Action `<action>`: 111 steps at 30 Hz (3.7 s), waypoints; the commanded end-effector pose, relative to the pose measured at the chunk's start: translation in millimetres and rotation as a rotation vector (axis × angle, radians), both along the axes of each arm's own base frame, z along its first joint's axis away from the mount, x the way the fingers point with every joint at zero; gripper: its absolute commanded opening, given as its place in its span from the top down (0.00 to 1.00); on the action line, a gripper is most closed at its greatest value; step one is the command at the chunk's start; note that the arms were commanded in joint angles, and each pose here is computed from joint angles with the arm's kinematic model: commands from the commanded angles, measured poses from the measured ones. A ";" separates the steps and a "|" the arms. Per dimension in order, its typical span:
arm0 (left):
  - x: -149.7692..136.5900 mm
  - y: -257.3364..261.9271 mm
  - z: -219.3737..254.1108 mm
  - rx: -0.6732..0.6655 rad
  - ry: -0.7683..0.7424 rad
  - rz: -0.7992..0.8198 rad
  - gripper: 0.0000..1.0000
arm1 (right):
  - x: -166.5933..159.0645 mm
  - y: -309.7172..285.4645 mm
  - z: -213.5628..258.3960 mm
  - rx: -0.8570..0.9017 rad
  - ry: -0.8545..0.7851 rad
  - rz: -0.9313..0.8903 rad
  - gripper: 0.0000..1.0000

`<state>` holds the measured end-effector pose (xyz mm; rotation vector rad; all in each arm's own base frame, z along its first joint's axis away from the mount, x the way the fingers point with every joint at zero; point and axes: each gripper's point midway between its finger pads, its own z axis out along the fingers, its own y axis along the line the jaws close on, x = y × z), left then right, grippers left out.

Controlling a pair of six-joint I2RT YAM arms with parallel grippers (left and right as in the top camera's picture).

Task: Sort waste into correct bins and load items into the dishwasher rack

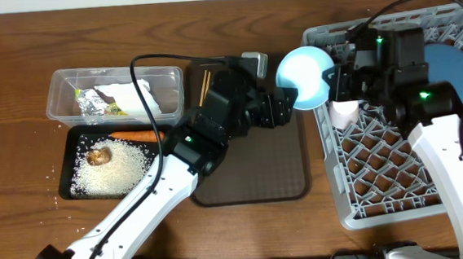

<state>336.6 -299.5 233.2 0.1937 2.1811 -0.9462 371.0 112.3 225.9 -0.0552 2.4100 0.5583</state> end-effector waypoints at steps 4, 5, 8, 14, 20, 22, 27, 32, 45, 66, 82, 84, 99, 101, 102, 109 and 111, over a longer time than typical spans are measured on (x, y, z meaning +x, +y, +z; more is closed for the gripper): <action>22.8 -2.9 -17.4 0.031 -0.011 0.062 0.27 | -6.0 25.8 5.3 0.016 -0.005 0.054 0.99; 24.5 -4.2 -20.0 0.031 -0.011 0.062 0.29 | -6.9 28.2 5.3 0.016 -0.005 0.060 0.99; 26.2 -4.0 -21.8 0.033 -0.010 0.066 0.38 | -8.5 32.1 5.1 0.016 -0.004 0.071 0.99; 32.3 3.8 -19.9 0.043 -0.023 0.104 0.63 | -7.0 28.4 3.8 -0.003 -0.006 0.054 0.99; 32.5 4.2 -19.8 0.043 -0.023 0.105 0.85 | -7.0 28.4 3.8 -0.003 -0.006 0.054 0.99; 33.9 6.3 -18.4 0.041 -0.025 0.111 0.90 | -7.0 28.4 4.0 -0.003 -0.006 0.054 0.99; 33.5 8.6 -11.9 0.032 -0.036 0.114 0.94 | -5.9 28.8 5.2 -0.001 -0.013 0.054 0.93; 29.6 12.9 -7.9 0.036 -0.032 0.116 0.93 | -0.8 33.2 17.3 0.024 -0.065 0.068 0.54; 6.3 26.8 26.2 -0.155 0.069 -0.092 0.94 | -32.8 60.4 44.4 0.155 -0.085 0.250 0.14; -12.8 24.6 29.1 -0.240 0.179 -0.207 0.94 | -29.6 82.3 48.2 0.217 -0.120 0.365 0.48; 1.8 55.7 38.8 -0.329 0.226 -0.181 0.94 | -48.0 105.1 73.0 0.367 -0.147 0.521 0.50; 1.4 55.5 39.0 -0.330 0.227 -0.184 0.94 | -48.0 106.0 75.1 0.377 -0.148 0.522 0.48; -16.0 46.1 53.2 -0.395 0.251 -0.304 0.94 | -42.9 107.5 82.7 0.377 -0.198 0.531 0.42; -16.1 45.9 53.7 -0.398 0.255 -0.303 0.94 | -42.8 107.5 83.0 0.377 -0.200 0.531 0.48; -16.3 45.8 53.9 -0.399 0.255 -0.305 0.94 | -42.8 107.5 83.0 0.377 -0.199 0.531 0.51; -15.9 45.8 54.3 -0.399 0.252 -0.305 0.94 | -42.2 107.7 84.0 0.377 -0.206 0.532 0.74; -16.0 45.8 54.3 -0.399 0.251 -0.305 0.94 | -41.9 107.8 84.6 0.377 -0.209 0.533 0.73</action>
